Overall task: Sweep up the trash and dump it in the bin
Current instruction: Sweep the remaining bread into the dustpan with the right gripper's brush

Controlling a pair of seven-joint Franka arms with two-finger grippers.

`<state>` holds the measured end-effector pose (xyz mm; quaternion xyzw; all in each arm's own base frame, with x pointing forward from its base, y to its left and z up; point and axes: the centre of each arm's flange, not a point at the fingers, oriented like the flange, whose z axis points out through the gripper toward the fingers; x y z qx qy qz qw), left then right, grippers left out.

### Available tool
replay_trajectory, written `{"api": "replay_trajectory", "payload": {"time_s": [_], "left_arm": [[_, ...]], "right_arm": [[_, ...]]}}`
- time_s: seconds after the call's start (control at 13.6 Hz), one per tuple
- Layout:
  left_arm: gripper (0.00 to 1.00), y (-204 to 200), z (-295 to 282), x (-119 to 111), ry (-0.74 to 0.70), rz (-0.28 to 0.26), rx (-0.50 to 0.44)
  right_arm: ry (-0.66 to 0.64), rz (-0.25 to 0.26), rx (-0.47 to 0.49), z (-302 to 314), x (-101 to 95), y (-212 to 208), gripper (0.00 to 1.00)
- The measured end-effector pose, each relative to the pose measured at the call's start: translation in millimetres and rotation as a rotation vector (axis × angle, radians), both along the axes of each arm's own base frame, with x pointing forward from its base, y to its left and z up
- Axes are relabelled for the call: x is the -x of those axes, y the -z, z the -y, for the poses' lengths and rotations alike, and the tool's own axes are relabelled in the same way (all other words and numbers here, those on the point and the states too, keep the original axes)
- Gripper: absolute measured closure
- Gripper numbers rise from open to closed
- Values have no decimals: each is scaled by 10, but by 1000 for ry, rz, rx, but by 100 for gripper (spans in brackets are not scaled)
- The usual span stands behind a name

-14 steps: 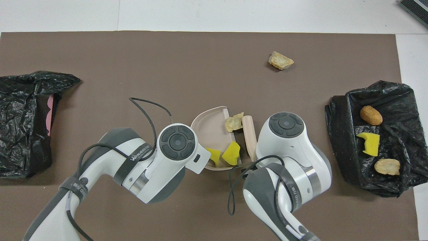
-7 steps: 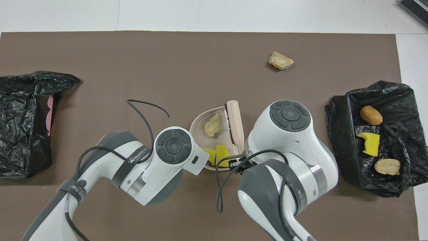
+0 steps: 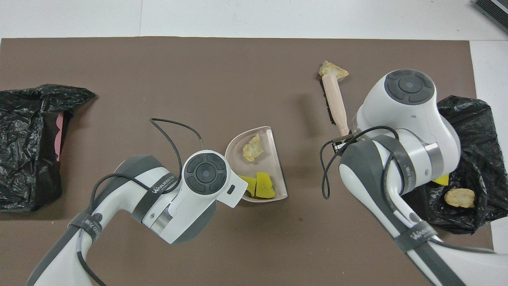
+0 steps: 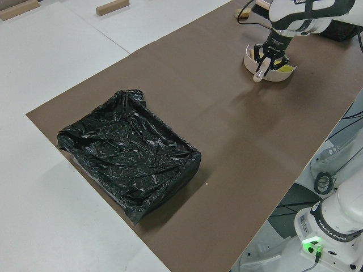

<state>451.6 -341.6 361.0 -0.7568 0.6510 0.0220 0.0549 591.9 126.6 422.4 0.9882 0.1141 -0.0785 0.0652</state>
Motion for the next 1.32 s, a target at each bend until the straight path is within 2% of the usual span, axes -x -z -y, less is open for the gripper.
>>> {"api": "replay_trajectory", "payload": {"time_s": [0.44,0.59,0.73,0.95,1.32], "left_arm": [[69,2,-3,-1,-1,0,0],[69,3,-3,-1,-4,1,0],[69,3,-5,-3,-12,1,1],[69,3,-9,-5,-22,3,1],[69,6,-14,-7,-52,5,1]], "right_arm": [[-154,62,99,574,-807,39,74],[-158,80,113,636,-1023,116,74],[-158,72,110,663,-1174,248,74],[-177,52,104,504,-1289,470,74],[-213,-22,101,180,-1214,703,74]]}}
